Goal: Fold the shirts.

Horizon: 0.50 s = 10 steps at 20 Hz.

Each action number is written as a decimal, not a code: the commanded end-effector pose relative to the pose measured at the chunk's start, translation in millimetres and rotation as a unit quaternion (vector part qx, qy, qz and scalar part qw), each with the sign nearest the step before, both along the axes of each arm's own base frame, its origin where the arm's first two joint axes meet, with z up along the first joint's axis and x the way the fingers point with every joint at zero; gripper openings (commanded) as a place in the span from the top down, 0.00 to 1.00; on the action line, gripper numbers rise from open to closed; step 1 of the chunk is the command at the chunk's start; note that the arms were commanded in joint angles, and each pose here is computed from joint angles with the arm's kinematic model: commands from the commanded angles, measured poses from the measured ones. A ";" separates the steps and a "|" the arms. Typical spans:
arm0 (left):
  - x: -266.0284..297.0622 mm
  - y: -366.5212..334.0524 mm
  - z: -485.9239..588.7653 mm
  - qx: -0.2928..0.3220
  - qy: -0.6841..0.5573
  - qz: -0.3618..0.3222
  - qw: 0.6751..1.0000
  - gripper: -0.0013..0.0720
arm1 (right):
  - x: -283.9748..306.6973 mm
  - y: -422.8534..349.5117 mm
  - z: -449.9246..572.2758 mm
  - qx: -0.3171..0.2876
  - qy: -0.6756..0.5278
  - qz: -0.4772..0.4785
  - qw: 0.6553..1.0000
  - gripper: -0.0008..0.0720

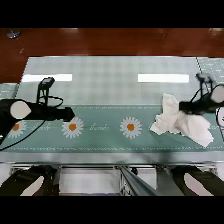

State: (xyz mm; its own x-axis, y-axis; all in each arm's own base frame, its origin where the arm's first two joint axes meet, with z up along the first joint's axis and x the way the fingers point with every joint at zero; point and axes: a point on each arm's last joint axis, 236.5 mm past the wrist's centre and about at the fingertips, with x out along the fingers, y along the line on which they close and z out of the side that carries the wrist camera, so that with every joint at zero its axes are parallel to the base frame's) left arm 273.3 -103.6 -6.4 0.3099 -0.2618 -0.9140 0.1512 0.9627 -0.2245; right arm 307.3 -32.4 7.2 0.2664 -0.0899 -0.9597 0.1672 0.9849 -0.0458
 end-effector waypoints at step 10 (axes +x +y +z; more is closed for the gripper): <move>-59.0 10.8 52.4 -0.051 -0.072 0.028 0.996 0.03 | -1.3 89.3 390.9 0.041 -0.460 0.150 0.874 0.94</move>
State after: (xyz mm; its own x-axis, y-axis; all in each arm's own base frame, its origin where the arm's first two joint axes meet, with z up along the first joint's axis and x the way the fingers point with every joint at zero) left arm 224.9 -86.6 48.5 0.4553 -0.2965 -0.8395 0.1411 0.9550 -0.2607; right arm 327.1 31.4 327.8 0.8630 0.0832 -0.4983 -0.0698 0.9965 0.0455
